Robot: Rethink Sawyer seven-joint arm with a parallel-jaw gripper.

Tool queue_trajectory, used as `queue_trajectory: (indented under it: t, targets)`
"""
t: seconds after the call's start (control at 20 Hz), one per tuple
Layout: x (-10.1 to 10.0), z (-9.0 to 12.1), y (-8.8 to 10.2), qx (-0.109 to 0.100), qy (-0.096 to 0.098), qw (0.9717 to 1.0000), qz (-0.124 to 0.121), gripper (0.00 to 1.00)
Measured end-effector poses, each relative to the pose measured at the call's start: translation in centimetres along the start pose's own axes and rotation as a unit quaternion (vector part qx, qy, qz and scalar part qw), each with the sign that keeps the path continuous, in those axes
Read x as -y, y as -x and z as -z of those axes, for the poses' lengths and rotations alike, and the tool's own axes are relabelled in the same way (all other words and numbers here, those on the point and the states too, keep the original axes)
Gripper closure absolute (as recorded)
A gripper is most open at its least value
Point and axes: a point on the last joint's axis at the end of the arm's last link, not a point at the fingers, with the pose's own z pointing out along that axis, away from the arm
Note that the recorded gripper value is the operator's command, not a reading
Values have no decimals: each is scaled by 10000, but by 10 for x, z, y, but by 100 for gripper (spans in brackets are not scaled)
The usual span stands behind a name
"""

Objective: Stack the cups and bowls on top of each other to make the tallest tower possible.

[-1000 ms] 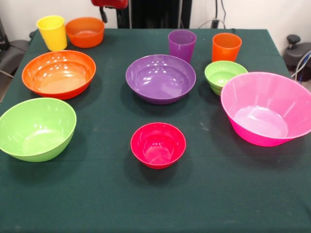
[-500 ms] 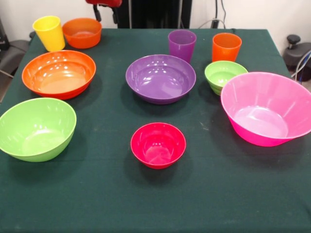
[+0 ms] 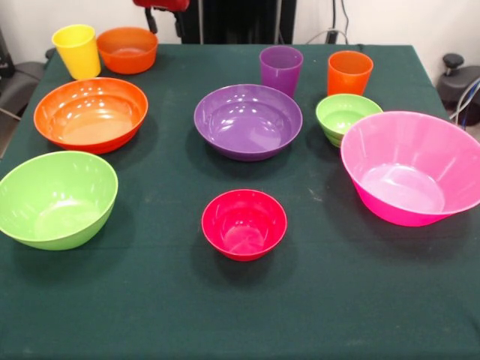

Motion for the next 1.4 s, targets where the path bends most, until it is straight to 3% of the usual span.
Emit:
queue_trajectory:
  t: [0.55,1.4]
  targets:
    - [4,4,4,16,52,10000,-56,0]
    - [11,32,12,63,-57,10000,-50,0]
